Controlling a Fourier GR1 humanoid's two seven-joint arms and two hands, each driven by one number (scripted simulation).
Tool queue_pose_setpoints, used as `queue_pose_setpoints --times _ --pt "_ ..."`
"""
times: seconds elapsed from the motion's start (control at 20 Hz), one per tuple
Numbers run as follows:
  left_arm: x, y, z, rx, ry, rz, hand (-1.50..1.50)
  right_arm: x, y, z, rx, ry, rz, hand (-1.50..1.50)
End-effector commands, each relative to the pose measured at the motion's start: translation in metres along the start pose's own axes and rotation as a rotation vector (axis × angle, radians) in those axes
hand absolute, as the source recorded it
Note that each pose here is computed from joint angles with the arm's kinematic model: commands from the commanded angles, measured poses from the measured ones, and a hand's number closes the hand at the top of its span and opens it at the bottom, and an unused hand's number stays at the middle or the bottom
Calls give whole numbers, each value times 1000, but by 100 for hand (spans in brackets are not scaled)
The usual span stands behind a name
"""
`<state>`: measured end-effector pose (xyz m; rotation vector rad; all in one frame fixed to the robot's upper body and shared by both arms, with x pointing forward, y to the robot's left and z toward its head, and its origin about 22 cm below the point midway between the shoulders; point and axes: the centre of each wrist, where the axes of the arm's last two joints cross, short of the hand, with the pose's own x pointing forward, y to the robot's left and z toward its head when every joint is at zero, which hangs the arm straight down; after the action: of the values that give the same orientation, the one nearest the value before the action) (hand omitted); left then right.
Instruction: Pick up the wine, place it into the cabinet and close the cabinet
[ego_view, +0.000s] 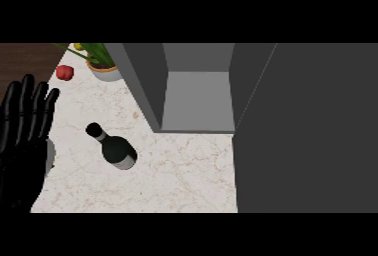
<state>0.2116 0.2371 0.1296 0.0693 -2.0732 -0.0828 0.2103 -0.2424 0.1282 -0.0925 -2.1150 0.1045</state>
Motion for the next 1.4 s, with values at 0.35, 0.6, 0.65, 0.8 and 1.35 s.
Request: queue_pose_setpoints --times 0.35,0.6,0.65,0.8,1.35 --pt "-14 -60 18 47 170 182 -150 6 10 36 271 144 -181 -150" --pt "-3 -110 20 48 175 238 -150 29 12 36 295 151 -202 -150" --pt "9 -108 7 41 174 239 -150 52 12 35 304 164 -192 -150" --pt "9 -125 26 40 156 235 -150 67 -2 39 318 152 -185 -150" --pt "46 -151 5 84 142 239 -150 86 -1 35 300 137 -194 -150"
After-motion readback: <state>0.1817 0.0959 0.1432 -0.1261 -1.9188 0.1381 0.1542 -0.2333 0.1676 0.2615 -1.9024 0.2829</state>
